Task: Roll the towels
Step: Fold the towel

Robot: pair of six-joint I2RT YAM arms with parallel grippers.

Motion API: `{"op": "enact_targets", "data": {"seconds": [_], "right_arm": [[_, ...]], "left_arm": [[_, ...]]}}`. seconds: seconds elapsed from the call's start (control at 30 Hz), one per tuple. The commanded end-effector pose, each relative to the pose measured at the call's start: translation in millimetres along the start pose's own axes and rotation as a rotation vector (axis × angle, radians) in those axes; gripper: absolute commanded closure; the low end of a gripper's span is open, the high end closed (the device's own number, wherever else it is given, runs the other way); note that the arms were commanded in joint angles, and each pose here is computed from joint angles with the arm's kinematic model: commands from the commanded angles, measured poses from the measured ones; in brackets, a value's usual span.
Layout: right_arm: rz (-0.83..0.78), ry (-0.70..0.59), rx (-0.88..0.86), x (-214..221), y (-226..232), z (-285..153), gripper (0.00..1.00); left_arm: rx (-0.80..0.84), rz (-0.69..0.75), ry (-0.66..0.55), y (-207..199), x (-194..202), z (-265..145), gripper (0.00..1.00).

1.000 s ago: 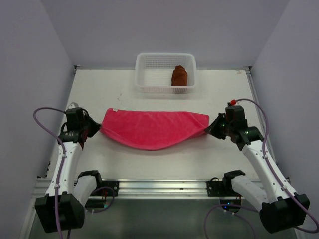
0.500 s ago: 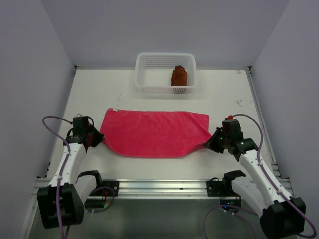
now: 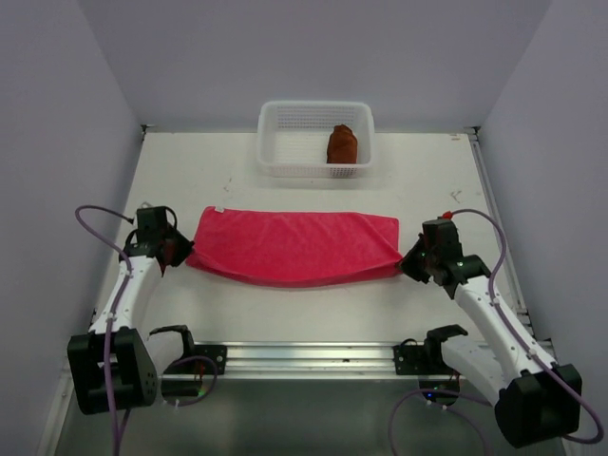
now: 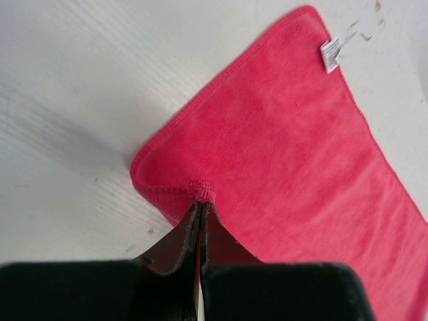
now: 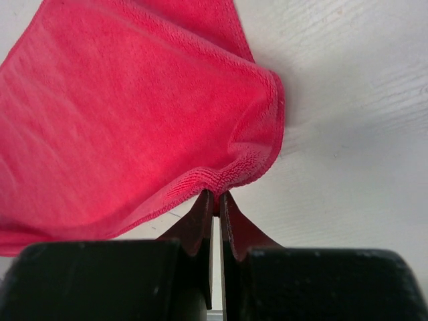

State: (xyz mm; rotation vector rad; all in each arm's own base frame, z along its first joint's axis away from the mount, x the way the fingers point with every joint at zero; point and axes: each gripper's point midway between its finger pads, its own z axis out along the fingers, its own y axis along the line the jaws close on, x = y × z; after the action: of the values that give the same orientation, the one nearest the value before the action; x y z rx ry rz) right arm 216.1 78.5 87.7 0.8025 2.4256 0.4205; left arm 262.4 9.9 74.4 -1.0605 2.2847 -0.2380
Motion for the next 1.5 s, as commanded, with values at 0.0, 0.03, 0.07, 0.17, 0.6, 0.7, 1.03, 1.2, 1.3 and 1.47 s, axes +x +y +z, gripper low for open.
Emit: {"op": "enact_targets", "data": {"seconds": [0.0, 0.03, 0.07, 0.17, 0.6, 0.7, 1.03, 1.2, 1.3, 1.47], "right_arm": [[0.008, -0.081, 0.003, -34, 22, 2, 1.00], [0.006, -0.089, -0.012, -40, 30, 2, 1.00], [0.004, -0.096, -0.016, -44, 33, 3, 1.00], [-0.006, -0.109, -0.011, -57, 45, 11, 1.00], [-0.034, -0.122, 0.051, -91, 70, 50, 1.00], [-0.035, -0.119, 0.073, -96, 72, 57, 1.00], [-0.030, -0.158, 0.158, -117, 72, 69, 1.00], [-0.015, -0.183, 0.163, -127, 74, 74, 1.00], [-0.020, -0.158, 0.165, -126, 78, 82, 1.00], [-0.015, -0.150, 0.177, -127, 76, 94, 1.00]], "left_arm": [[0.044, -0.033, -0.106, -29, -44, -1, 1.00], [0.037, -0.037, -0.091, -30, -44, 5, 1.00], [0.058, -0.043, -0.095, -36, -48, 6, 1.00], [0.072, -0.057, -0.089, -49, -57, 14, 1.00], [0.067, -0.036, -0.097, -83, -99, 46, 1.00], [0.041, -0.034, -0.098, -84, -106, 54, 1.00], [0.026, -0.024, -0.046, -91, -108, 78, 1.00], [0.030, -0.020, -0.065, -98, -119, 77, 1.00], [0.034, -0.024, -0.051, -101, -118, 82, 1.00], [0.028, -0.020, -0.037, -103, -116, 90, 1.00]]}}
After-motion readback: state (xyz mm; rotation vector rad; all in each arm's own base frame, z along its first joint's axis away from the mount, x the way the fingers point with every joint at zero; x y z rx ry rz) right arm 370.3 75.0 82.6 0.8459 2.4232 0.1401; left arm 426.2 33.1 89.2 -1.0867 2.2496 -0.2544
